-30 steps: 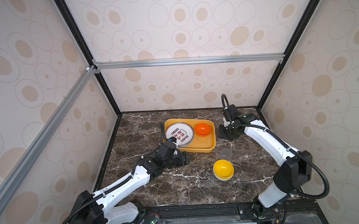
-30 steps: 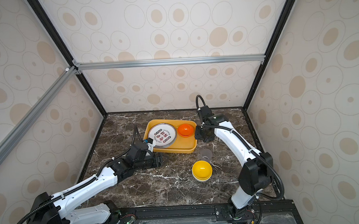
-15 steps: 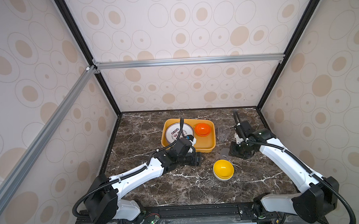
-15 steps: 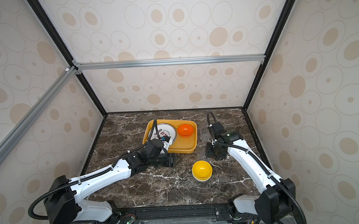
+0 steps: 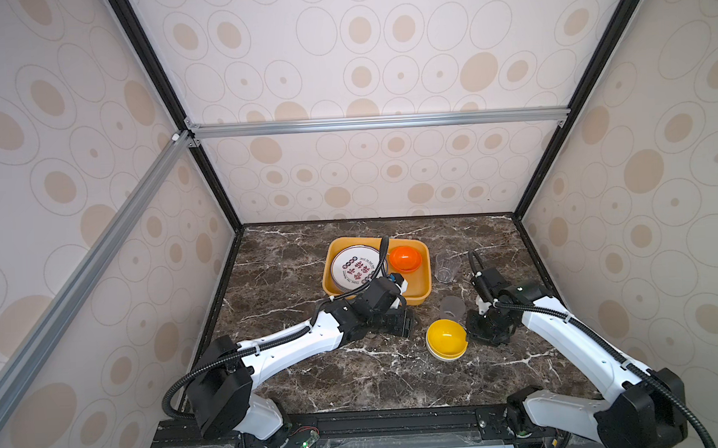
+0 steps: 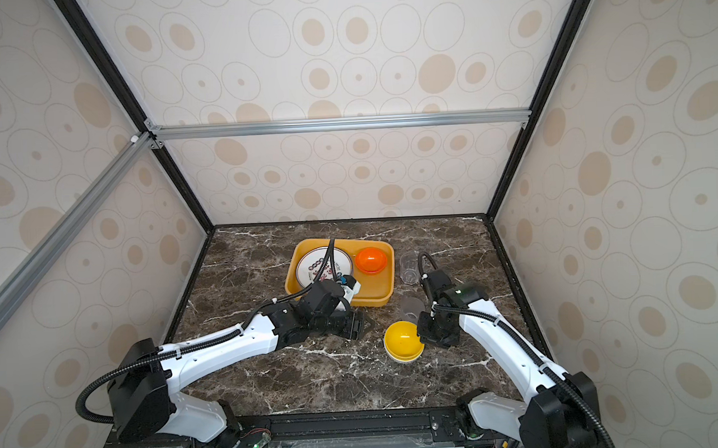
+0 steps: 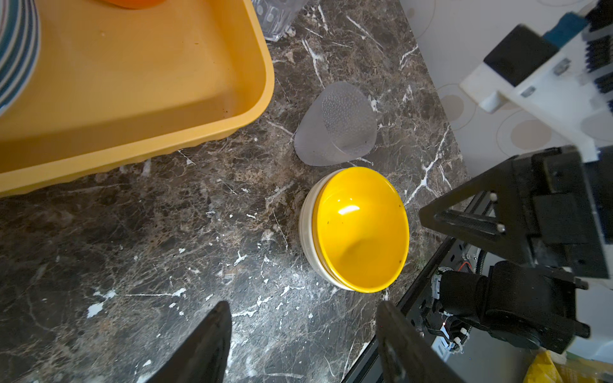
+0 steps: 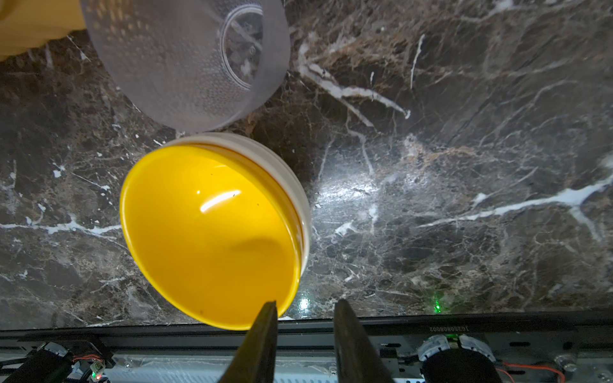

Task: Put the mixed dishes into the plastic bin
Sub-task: 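Move the right gripper to the yellow bowl's rim while the left shifts toward the bin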

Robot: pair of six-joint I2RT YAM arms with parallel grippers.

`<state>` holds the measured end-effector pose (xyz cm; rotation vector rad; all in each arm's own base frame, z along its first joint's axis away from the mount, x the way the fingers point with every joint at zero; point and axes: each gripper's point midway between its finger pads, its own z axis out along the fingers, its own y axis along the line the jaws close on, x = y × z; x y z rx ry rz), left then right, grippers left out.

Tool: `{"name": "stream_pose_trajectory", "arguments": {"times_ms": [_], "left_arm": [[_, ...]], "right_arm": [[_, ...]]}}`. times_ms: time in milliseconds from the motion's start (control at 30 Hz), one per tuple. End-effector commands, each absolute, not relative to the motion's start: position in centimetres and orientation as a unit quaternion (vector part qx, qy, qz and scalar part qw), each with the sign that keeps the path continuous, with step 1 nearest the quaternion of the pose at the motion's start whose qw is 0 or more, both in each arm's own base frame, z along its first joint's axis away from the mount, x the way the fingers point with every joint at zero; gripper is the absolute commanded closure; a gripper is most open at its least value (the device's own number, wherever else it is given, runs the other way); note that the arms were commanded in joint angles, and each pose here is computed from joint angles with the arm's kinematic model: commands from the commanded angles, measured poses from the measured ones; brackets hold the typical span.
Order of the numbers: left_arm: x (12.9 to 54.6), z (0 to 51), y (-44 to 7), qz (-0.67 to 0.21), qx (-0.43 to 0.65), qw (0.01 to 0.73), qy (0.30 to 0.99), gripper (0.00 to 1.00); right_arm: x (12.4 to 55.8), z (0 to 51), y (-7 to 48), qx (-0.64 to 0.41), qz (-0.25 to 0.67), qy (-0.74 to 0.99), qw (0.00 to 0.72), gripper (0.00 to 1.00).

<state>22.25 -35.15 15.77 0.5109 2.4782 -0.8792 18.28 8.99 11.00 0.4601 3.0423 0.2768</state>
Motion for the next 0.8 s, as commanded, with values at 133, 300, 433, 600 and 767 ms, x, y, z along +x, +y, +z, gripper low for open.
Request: {"name": "stream_pose_trajectory", "arguments": {"times_ms": [133, 300, 433, 600, 767], "left_arm": [[22.4, 16.6, -35.5, -0.311, 0.198, 0.243, 0.897, 0.31], [22.3, 16.5, -35.5, -0.310, 0.197, 0.244, 0.898, 0.31], [22.3, 16.3, -35.4, -0.308, 0.196, 0.243, 0.899, 0.31], [22.3, 16.1, -35.4, -0.308, 0.195, 0.241, 0.900, 0.31], [22.4, 16.0, -35.4, -0.306, 0.193, 0.241, 0.900, 0.31]], "right_arm": [[18.0, 10.2, 8.9, 0.171, 0.091, 0.981, 0.017, 0.70], [18.1, 9.8, 9.1, 0.174, 0.091, 0.980, 0.013, 0.68], [18.2, 9.3, 9.1, 0.175, 0.089, 0.980, 0.008, 0.67], [18.3, 8.7, 9.3, 0.177, 0.092, 0.980, 0.004, 0.70], [18.4, 8.4, 9.4, 0.177, 0.093, 0.980, 0.001, 0.74]]}}
